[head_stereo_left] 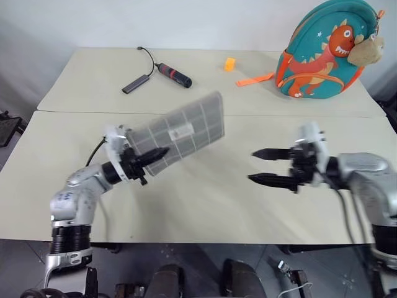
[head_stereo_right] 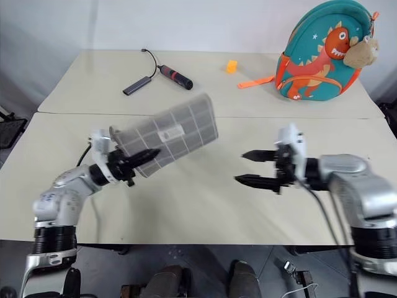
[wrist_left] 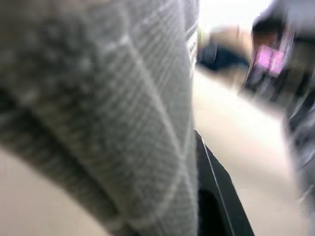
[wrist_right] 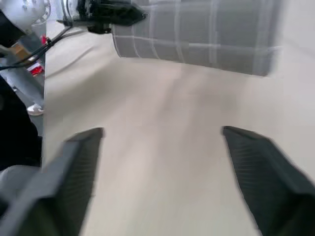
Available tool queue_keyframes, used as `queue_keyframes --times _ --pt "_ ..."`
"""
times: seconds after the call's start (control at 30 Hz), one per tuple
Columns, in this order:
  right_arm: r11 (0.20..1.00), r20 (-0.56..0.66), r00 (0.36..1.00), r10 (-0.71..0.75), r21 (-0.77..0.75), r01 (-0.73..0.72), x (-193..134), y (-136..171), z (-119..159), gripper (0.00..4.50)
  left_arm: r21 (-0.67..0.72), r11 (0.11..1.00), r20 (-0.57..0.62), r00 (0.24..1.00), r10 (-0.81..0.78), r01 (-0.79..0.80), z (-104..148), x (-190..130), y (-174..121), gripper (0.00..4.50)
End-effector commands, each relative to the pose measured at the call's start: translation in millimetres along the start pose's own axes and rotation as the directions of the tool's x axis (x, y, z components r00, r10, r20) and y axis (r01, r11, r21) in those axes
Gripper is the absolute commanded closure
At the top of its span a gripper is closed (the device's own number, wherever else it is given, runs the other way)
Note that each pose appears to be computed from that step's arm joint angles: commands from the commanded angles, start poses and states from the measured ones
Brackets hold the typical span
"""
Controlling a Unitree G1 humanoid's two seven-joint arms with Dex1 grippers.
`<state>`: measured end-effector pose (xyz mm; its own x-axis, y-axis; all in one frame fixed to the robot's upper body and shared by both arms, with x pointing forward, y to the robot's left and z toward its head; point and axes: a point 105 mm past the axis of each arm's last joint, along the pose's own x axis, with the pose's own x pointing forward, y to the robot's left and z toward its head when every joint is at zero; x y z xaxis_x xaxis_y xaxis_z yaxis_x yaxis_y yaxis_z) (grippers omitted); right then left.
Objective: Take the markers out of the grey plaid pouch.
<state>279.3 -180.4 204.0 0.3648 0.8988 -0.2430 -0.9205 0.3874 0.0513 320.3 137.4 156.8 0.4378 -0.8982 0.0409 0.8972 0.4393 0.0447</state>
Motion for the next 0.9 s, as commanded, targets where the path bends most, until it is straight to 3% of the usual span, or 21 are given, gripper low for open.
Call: queue_keyframes --times 0.03,0.17,0.33,0.63,0.9 --pt "0.996 0.053 0.998 0.022 0.082 -0.027 -20.9 6.1 15.8 0.04 0.209 0.976 -0.031 0.998 -0.052 0.058 -4.8 9.8 -6.8 4.5" --pt "0.979 0.193 0.98 0.054 0.181 -0.089 -28.8 11.3 63.4 0.04 0.495 0.868 -0.015 0.999 -0.037 0.04 -9.0 32.9 -6.8 4.5" --pt "0.932 0.072 0.983 0.167 0.313 -0.181 19.8 25.7 67.1 0.04 0.651 0.758 0.016 0.998 -0.064 0.038 -11.5 52.0 -16.0 4.5" --pt "0.862 -0.02 0.961 0.278 0.447 -0.24 92.2 40.1 47.1 0.04 0.706 0.706 0.027 0.994 -0.107 0.056 -21.9 65.5 -33.4 4.5" --pt "0.798 0.024 0.938 0.347 0.517 -0.309 124.9 50.2 48.4 0.04 0.713 0.697 0.01 0.993 -0.115 0.073 -24.2 67.4 -37.7 4.5"
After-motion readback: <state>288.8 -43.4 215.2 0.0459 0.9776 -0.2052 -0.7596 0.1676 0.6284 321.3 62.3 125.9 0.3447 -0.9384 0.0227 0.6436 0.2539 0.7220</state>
